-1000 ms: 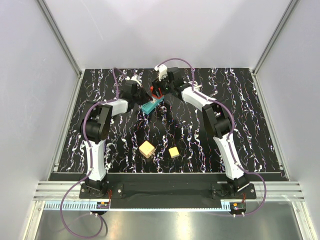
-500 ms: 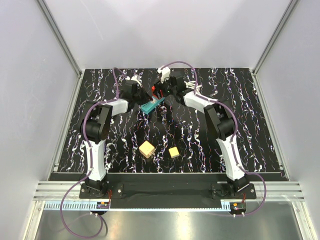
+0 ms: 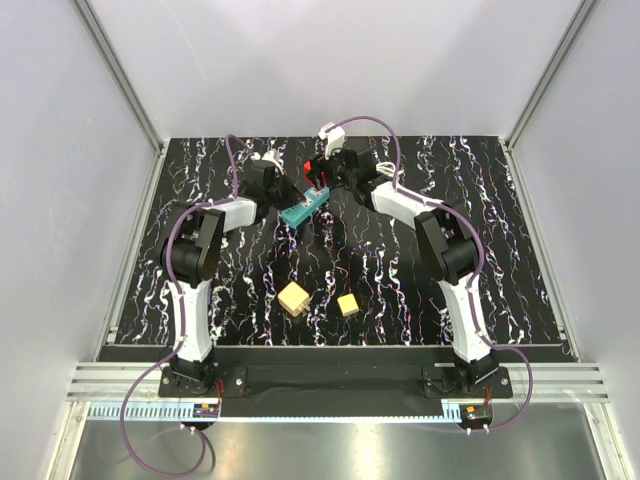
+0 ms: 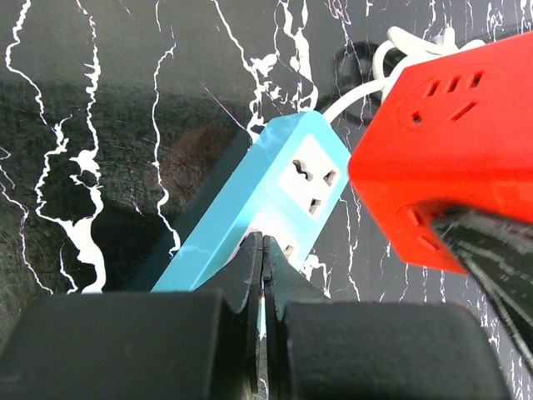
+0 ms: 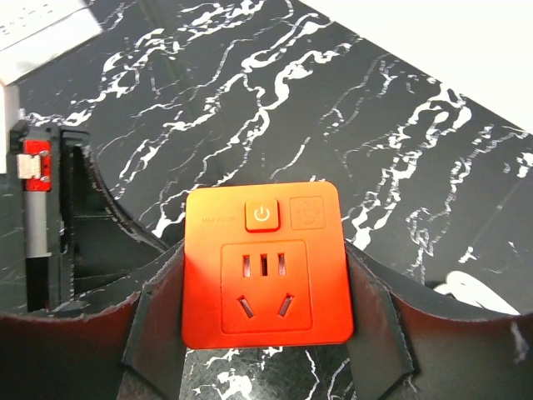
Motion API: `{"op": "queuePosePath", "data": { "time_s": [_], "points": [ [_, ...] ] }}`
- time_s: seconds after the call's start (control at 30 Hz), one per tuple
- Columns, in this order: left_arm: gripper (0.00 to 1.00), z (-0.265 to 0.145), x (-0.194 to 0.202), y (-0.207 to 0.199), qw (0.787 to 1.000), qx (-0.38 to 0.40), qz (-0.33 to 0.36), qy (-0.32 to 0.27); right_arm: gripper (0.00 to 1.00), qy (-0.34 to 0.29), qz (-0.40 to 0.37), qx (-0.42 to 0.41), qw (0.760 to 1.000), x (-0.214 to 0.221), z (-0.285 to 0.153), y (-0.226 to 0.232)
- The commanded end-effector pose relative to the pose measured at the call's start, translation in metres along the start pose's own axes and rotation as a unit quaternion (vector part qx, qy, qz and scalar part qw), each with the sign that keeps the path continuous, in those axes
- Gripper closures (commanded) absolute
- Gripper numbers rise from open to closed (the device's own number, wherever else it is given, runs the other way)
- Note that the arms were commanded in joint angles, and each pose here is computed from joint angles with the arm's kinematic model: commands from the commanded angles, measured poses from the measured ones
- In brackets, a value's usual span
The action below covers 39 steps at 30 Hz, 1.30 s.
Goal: Pull the plug off the socket
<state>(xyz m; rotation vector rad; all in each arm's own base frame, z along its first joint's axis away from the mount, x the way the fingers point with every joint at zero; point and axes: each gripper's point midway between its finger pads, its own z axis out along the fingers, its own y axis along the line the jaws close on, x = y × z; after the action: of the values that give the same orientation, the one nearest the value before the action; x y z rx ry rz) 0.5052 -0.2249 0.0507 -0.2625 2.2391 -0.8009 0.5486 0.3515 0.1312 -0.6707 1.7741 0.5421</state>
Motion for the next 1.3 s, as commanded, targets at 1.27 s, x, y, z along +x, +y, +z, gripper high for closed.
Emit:
{"op": "queuePosePath", "data": {
  "time_s": [1.27],
  "points": [
    [0.82,-0.313,0.108,-0.104,0.974,0.204,0.097,-0.030,1.00,0.536,0.295,0.085,0.786,0.159,-0.346,0.109]
  ]
}}
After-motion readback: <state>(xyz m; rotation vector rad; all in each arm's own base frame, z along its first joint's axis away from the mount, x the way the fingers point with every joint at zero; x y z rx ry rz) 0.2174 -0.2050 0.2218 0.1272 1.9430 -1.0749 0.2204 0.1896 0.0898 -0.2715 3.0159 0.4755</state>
